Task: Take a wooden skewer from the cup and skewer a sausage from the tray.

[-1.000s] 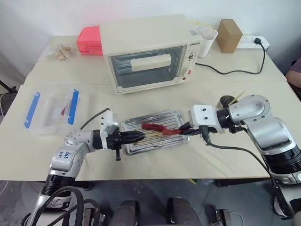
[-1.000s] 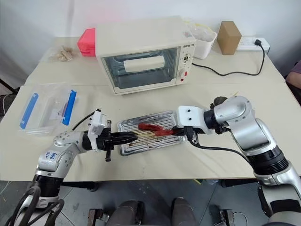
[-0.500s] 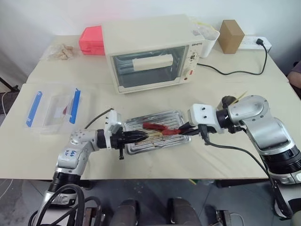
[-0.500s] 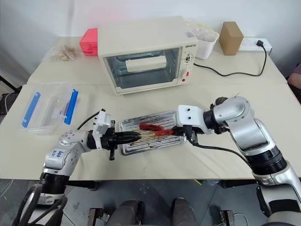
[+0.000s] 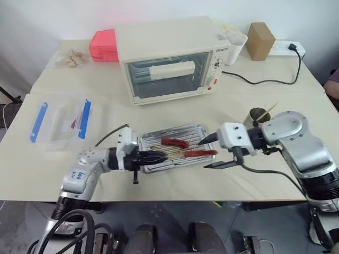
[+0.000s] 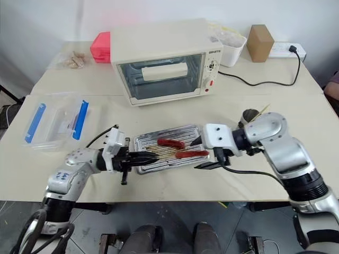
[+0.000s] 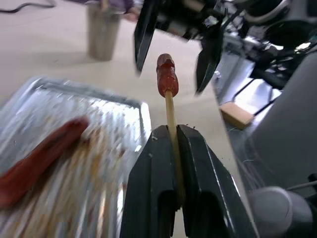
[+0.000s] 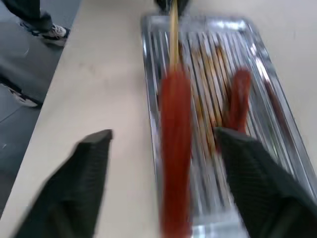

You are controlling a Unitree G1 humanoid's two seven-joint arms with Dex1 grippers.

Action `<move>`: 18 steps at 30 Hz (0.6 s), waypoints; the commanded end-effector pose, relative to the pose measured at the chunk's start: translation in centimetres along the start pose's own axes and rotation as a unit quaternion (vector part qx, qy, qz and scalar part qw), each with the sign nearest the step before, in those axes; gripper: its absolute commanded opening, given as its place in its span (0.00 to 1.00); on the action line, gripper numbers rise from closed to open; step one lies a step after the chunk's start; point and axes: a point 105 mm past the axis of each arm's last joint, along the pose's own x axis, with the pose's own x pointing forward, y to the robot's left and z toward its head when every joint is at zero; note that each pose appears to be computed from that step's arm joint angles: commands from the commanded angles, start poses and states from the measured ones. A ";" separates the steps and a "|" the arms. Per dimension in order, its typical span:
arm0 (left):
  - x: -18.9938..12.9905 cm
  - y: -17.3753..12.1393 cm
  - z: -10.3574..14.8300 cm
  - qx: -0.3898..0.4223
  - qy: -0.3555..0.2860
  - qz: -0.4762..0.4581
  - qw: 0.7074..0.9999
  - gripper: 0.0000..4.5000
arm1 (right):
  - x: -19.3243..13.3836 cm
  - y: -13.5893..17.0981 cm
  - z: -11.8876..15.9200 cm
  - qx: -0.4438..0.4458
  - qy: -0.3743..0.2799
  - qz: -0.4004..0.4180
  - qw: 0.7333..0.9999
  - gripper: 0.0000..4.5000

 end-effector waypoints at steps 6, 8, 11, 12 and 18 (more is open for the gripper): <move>-6.7 -1.2 1.4 0.032 -0.027 0.100 0.994 0.00 | -3.5 -1.1 -0.8 -0.015 -0.094 -0.079 0.992 1.00; -7.9 -1.5 1.7 0.035 -0.039 0.132 0.990 0.00 | -3.6 -0.7 -0.6 -0.013 -0.134 -0.077 0.988 1.00; -10.2 -1.9 2.1 0.038 -0.059 0.205 0.976 0.00 | -4.0 -0.9 0.7 -0.008 -0.233 -0.122 0.965 1.00; -10.9 -2.1 2.2 0.041 -0.064 0.228 0.971 0.00 | -4.2 -1.1 0.8 0.006 -0.252 -0.139 0.958 1.00; -15.5 -2.9 3.2 0.078 -0.116 0.426 0.894 0.00 | -4.3 -0.4 0.8 0.029 -0.320 -0.163 0.933 1.00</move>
